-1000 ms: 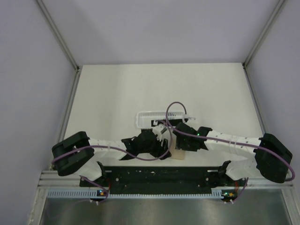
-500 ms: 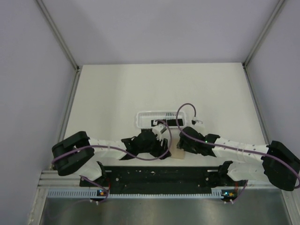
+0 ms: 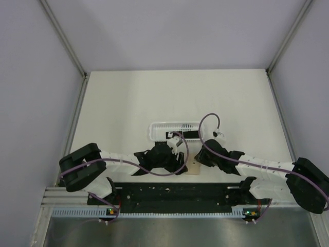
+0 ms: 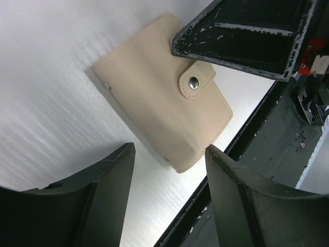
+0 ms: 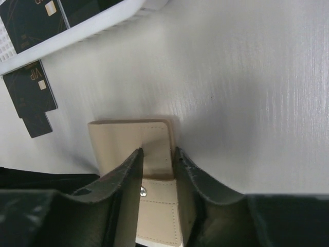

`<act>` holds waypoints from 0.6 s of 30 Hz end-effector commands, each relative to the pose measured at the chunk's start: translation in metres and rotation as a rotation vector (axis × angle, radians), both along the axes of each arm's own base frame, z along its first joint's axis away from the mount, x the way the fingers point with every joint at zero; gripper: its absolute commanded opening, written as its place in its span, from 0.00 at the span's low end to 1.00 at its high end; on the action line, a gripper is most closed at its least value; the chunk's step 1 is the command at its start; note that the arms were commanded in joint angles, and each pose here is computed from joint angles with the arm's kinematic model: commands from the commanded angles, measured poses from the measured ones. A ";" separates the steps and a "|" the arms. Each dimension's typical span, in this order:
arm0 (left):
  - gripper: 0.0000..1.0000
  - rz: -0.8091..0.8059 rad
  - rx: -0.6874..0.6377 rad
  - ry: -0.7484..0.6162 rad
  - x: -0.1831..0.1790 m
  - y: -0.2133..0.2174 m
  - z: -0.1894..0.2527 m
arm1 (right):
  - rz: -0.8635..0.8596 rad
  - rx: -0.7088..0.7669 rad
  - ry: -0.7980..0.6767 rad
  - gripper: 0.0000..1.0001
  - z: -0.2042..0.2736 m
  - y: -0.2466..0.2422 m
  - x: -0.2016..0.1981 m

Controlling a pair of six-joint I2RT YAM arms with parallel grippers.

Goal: Put the credit cards into the card holder
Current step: Pick up the card holder from the corner of the board.

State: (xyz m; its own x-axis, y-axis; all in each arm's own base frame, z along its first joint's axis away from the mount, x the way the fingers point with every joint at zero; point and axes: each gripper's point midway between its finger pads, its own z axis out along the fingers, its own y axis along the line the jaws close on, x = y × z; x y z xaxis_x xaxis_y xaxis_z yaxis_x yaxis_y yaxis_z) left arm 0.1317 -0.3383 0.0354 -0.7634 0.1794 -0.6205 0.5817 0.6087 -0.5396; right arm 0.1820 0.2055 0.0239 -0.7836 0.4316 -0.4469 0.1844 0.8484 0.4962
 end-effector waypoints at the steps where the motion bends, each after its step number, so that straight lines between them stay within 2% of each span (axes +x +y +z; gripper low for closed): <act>1: 0.64 0.011 -0.023 -0.005 0.006 -0.004 0.002 | 0.009 -0.034 0.047 0.21 -0.020 -0.013 -0.012; 3: 0.63 0.016 -0.023 -0.004 0.007 -0.003 0.002 | 0.008 -0.031 0.032 0.05 -0.018 -0.015 -0.012; 4: 0.64 0.018 -0.022 -0.003 0.007 -0.002 0.001 | 0.001 -0.028 0.025 0.00 -0.017 -0.017 -0.012; 8: 0.63 0.045 -0.036 -0.004 0.013 0.003 0.004 | -0.010 0.014 -0.020 0.00 -0.008 -0.019 -0.009; 13: 0.64 0.098 -0.129 0.001 0.027 0.015 0.021 | 0.002 0.108 -0.128 0.00 0.020 -0.017 -0.002; 18: 0.75 0.116 -0.249 -0.027 0.035 0.023 0.050 | 0.025 0.214 -0.234 0.00 0.054 -0.014 0.005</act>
State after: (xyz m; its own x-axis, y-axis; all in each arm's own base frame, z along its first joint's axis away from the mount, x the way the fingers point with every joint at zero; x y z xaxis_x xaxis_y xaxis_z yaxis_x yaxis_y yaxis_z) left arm 0.1607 -0.3071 0.0426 -0.7917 0.0267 -0.6104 0.4870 0.6309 -0.6040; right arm 0.1765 0.1879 0.0489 -0.7229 0.4952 -0.4819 0.1050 0.7680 0.6317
